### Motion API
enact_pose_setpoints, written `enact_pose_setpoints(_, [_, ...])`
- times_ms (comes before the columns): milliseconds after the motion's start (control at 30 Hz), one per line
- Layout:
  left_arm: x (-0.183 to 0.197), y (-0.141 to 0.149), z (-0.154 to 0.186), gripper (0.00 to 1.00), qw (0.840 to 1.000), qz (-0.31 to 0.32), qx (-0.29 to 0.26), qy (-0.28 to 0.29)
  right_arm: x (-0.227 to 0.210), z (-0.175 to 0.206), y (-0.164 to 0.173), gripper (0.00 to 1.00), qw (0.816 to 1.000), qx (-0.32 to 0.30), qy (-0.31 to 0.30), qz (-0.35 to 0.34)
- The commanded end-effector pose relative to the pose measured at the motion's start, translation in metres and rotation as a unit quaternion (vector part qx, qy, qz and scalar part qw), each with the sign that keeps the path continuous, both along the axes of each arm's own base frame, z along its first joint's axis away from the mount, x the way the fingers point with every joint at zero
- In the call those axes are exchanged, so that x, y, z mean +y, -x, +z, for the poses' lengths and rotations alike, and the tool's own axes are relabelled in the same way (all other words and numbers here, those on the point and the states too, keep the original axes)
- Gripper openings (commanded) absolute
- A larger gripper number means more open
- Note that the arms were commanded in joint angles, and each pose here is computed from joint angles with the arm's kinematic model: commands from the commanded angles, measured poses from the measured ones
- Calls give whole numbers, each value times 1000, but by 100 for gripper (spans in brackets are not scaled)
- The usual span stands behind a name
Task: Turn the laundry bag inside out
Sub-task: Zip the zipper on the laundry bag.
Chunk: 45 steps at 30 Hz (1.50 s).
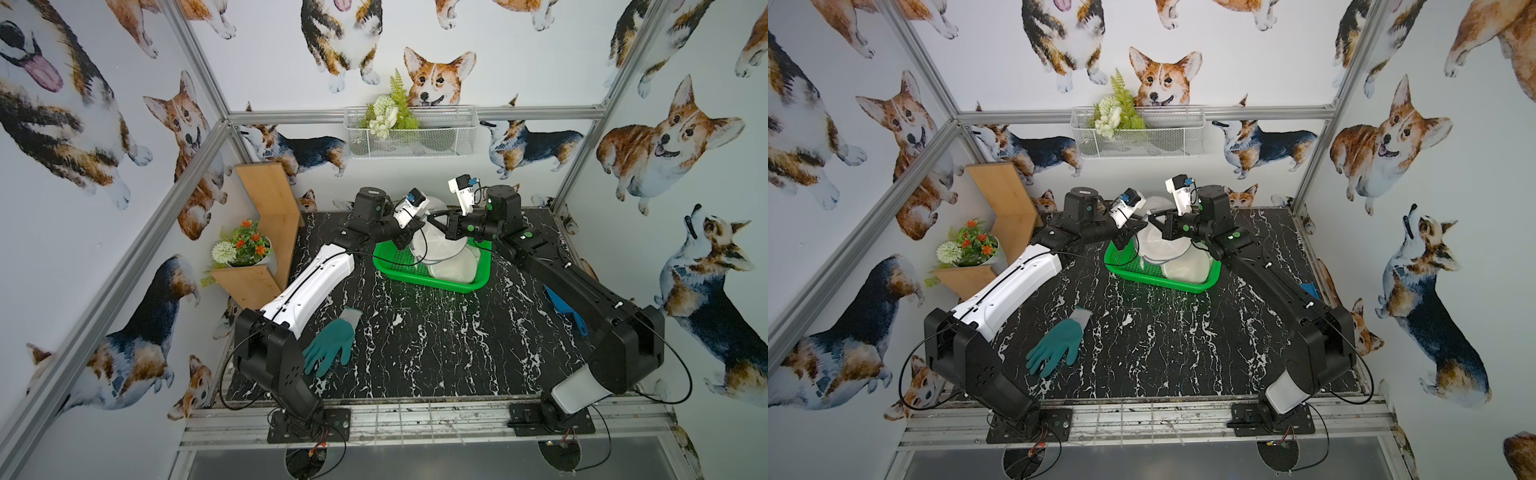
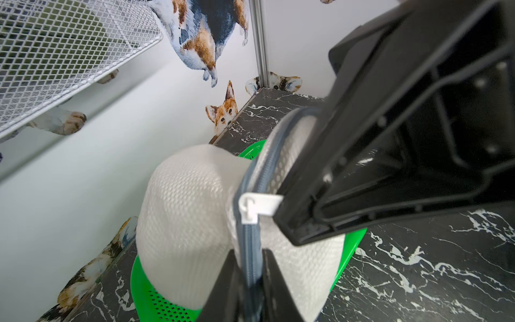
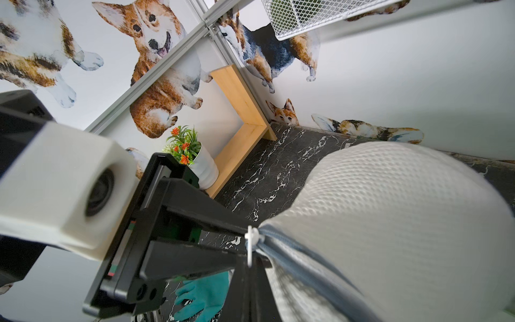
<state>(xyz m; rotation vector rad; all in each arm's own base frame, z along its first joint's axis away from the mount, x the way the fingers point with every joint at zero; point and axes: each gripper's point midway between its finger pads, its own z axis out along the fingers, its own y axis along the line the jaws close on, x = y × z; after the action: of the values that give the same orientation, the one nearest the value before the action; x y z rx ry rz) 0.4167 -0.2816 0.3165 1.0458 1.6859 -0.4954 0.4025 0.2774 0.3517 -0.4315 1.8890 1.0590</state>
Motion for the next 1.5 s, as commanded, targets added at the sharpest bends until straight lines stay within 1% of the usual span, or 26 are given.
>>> enact_pose_setpoints(0, [0, -3, 9, 4, 1000, 1, -20, 5, 1, 18, -1, 0, 999, -32, -8, 3])
enact_pose_setpoints(33, [0, -3, 9, 0, 1000, 0, -22, 7, -2, 18, -2, 0, 999, -31, -8, -5])
enact_pose_setpoints(233, [3, 4, 13, 0, 999, 0, -40, 20, -53, 15, -24, 0, 995, 5, -35, -89])
enact_pose_setpoints(333, [7, 8, 20, 0, 998, 0, -51, 42, -80, 6, -31, 0, 991, 17, -32, -127])
enact_pose_setpoints(433, [12, 13, 32, 0, 995, 1, -67, 76, -99, -7, -34, 0, 988, 37, -30, -148])
enact_pose_setpoints(533, [18, 18, 45, 0, 990, -1, -84, 115, -106, -17, -38, 0, 986, 54, -23, -156])
enact_pose_setpoints(633, [20, 24, 53, 0, 985, -13, -88, 145, -104, -18, -40, 0, 986, 59, -29, -151])
enact_pose_setpoints(733, [19, 25, 48, 0, 986, -22, -75, 146, -93, -4, -39, 0, 989, 49, -57, -125])
enact_pose_setpoints(833, [19, 22, 37, 0, 989, -17, -60, 134, -78, 13, -33, 0, 993, 20, -65, -96])
enact_pose_setpoints(867, [20, 19, 34, 4, 990, -11, -55, 130, -74, 18, -30, 0, 994, 9, -65, -87])
enact_pose_setpoints(900, [22, 17, 31, 18, 991, -2, -50, 126, -70, 20, -27, 0, 995, 1, -61, -80])
enact_pose_setpoints(933, [22, 16, 29, 28, 991, 2, -48, 123, -66, 23, -25, 0, 996, -5, -58, -73])
enact_pose_setpoints(967, [24, 14, 28, 40, 992, 7, -48, 119, -62, 24, -23, 0, 996, -11, -55, -66])
enact_pose_setpoints(1000, [24, 14, 27, 49, 992, 10, -49, 116, -58, 25, -20, 0, 997, -14, -52, -60])
enact_pose_setpoints(1100, [26, 13, 27, 63, 992, 17, -53, 110, -48, 24, -16, 0, 998, -18, -45, -43])
enact_pose_setpoints(1200, [26, 14, 28, 72, 993, 15, -58, 101, -36, 19, -13, 0, 999, -17, -30, -24])
enact_pose_setpoints(1267, [25, 14, 28, 75, 994, 13, -61, 89, -30, 15, -11, 0, 1000, -16, -19, -14])
enact_pose_setpoints(1367, [28, 9, 21, 76, 996, 25, -56, 66, -30, 12, -11, 0, 1000, -16, -10, -15])
enact_pose_setpoints(1467, [35, 2, 6, 76, 998, 50, -38, 32, -34, 15, -13, 0, 999, -26, -4, -26])
